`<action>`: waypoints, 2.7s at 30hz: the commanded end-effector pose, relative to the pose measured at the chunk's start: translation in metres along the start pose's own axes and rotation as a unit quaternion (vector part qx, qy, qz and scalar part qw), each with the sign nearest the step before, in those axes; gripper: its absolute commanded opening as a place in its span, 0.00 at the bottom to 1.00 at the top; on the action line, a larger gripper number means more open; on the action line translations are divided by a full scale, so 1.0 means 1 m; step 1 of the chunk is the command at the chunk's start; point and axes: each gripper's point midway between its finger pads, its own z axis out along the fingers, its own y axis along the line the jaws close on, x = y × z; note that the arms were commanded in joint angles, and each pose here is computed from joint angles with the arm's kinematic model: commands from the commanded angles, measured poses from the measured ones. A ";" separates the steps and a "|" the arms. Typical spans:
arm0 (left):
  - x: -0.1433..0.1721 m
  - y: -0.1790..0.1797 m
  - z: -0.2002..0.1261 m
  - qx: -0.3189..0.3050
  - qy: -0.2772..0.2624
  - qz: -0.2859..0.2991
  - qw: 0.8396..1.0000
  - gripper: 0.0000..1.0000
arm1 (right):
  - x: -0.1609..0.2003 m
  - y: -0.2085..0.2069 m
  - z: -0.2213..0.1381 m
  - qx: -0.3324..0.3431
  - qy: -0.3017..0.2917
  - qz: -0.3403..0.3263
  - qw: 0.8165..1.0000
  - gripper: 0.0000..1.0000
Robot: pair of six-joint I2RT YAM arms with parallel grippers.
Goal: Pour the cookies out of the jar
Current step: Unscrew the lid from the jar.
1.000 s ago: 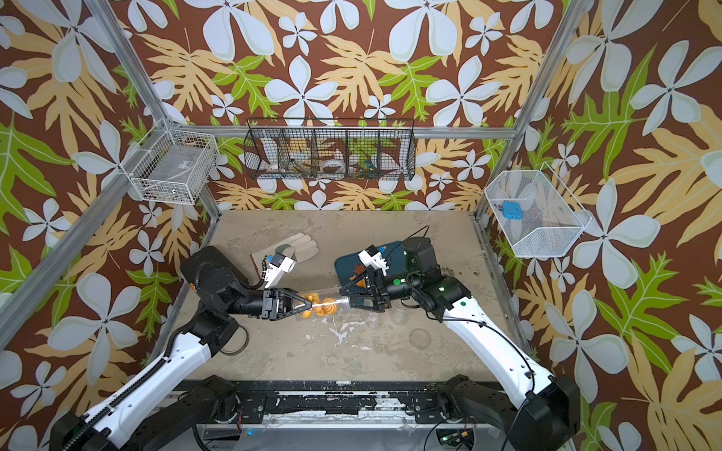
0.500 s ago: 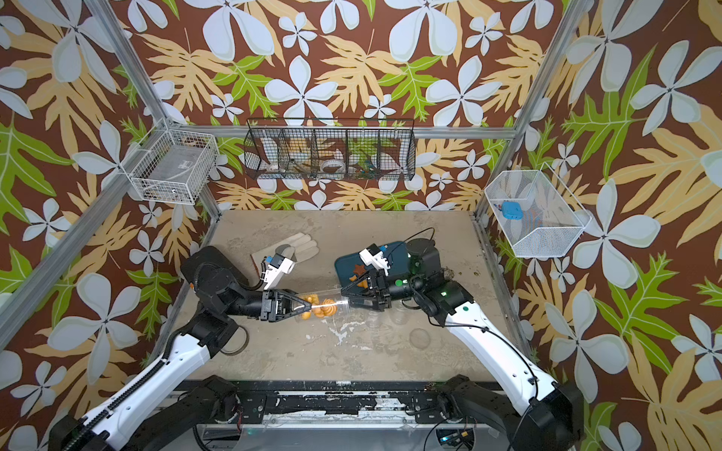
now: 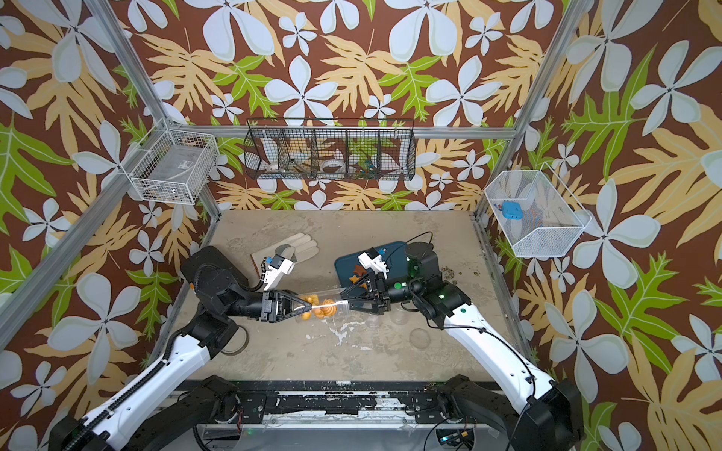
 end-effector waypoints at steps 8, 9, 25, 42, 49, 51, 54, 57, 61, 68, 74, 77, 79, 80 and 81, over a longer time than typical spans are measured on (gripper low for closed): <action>-0.002 -0.002 0.000 0.006 -0.005 0.020 1.000 0.50 | -0.003 0.007 0.001 -0.012 0.000 -0.021 1.000 0.84; -0.002 -0.002 0.000 0.006 -0.005 0.020 1.000 0.50 | -0.003 0.009 0.001 -0.013 0.002 -0.023 1.000 0.83; -0.004 0.001 0.001 0.005 -0.008 0.021 1.000 0.50 | 0.004 0.025 0.007 -0.030 0.021 -0.048 0.998 0.74; -0.014 0.020 0.001 -0.023 -0.036 -0.085 0.996 0.46 | -0.014 0.036 0.010 -0.020 0.014 -0.115 0.993 0.64; -0.013 0.018 -0.002 -0.009 -0.051 -0.182 0.982 0.43 | -0.032 0.047 0.015 -0.022 0.026 -0.215 0.976 0.62; -0.011 0.020 -0.004 -0.006 -0.053 -0.205 0.977 0.43 | -0.035 0.052 0.017 -0.029 0.034 -0.239 0.970 0.60; -0.009 0.020 -0.008 -0.002 -0.054 -0.222 0.973 0.42 | -0.038 0.058 0.019 -0.044 0.047 -0.268 0.961 0.59; -0.010 0.020 -0.010 0.001 -0.051 -0.228 0.972 0.42 | -0.036 0.066 0.018 -0.061 0.057 -0.301 0.950 0.60; -0.013 0.019 -0.013 0.004 -0.047 -0.236 0.971 0.42 | -0.030 0.073 0.016 -0.076 0.066 -0.340 0.935 0.60; -0.015 0.022 -0.012 0.009 -0.035 -0.245 0.969 0.42 | -0.025 0.072 0.014 -0.075 0.062 -0.391 0.915 0.61; -0.012 0.024 -0.011 0.015 -0.030 -0.255 0.966 0.42 | -0.021 0.073 0.013 -0.068 0.052 -0.444 0.892 0.63; -0.012 0.025 -0.011 0.016 -0.028 -0.259 0.965 0.42 | -0.022 0.067 0.015 -0.057 0.048 -0.466 0.881 0.65; -0.011 0.025 -0.011 0.017 -0.026 -0.260 0.965 0.42 | -0.023 0.064 0.016 -0.048 0.045 -0.487 0.871 0.66; -0.011 0.025 -0.011 0.017 -0.025 -0.260 0.965 0.42 | -0.023 0.063 0.016 -0.047 0.045 -0.500 0.863 0.67; -0.010 0.025 -0.011 0.017 -0.024 -0.259 0.965 0.42 | -0.022 0.063 0.016 -0.047 0.044 -0.514 0.855 0.68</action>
